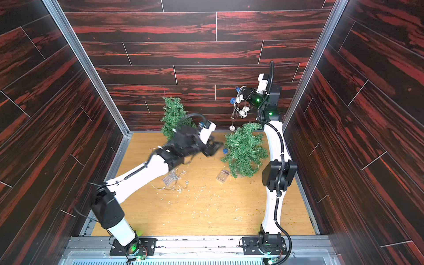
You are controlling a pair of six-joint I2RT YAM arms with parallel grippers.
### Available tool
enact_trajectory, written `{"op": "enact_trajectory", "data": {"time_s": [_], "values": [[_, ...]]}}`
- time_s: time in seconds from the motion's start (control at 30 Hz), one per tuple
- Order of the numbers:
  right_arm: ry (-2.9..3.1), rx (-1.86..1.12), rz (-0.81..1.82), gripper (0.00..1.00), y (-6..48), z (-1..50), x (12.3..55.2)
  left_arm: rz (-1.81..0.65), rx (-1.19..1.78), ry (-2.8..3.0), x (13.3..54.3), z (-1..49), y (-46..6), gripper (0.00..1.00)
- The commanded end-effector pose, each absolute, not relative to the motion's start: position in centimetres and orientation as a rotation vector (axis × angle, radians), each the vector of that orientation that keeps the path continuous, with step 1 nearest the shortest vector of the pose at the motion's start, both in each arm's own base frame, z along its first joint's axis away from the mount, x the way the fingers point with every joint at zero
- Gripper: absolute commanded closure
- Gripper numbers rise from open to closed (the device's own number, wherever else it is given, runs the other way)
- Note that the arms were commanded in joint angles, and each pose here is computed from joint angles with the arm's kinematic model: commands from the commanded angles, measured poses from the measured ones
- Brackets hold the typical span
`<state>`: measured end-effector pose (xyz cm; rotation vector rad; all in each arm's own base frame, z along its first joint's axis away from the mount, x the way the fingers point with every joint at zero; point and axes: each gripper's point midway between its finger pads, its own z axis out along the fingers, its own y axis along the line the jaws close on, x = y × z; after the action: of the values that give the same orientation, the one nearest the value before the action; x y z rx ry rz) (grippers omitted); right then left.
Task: Remove string lights from the small christmas tree
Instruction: Remove the light string from the Christmas tree.
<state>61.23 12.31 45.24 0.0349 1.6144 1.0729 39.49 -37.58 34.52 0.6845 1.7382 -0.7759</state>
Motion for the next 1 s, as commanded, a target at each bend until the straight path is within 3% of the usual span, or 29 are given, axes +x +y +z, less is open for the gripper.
{"op": "enact_trajectory", "data": {"time_s": [0.0, 0.27, 0.57, 0.97], "values": [[1.535, -0.119, 1.142, 1.0, 14.7, 49.4, 58.1, -0.783, 0.622, 1.57, 40.9, 40.4, -35.7, 0.26], [1.536, -0.241, 1.245, 1.0, 17.1, 49.4, 56.4, -0.909, 0.547, 1.461, 47.8, 42.7, -37.2, 0.19], [1.53, -0.298, 1.255, 1.0, 18.6, 49.4, 55.6, -1.042, 0.569, 1.454, 51.3, 41.4, -40.9, 0.19], [1.548, -0.336, 1.257, 1.0, 19.8, 49.0, 55.0, -1.102, 0.512, 1.436, 54.4, 40.4, -42.6, 0.28]]}}
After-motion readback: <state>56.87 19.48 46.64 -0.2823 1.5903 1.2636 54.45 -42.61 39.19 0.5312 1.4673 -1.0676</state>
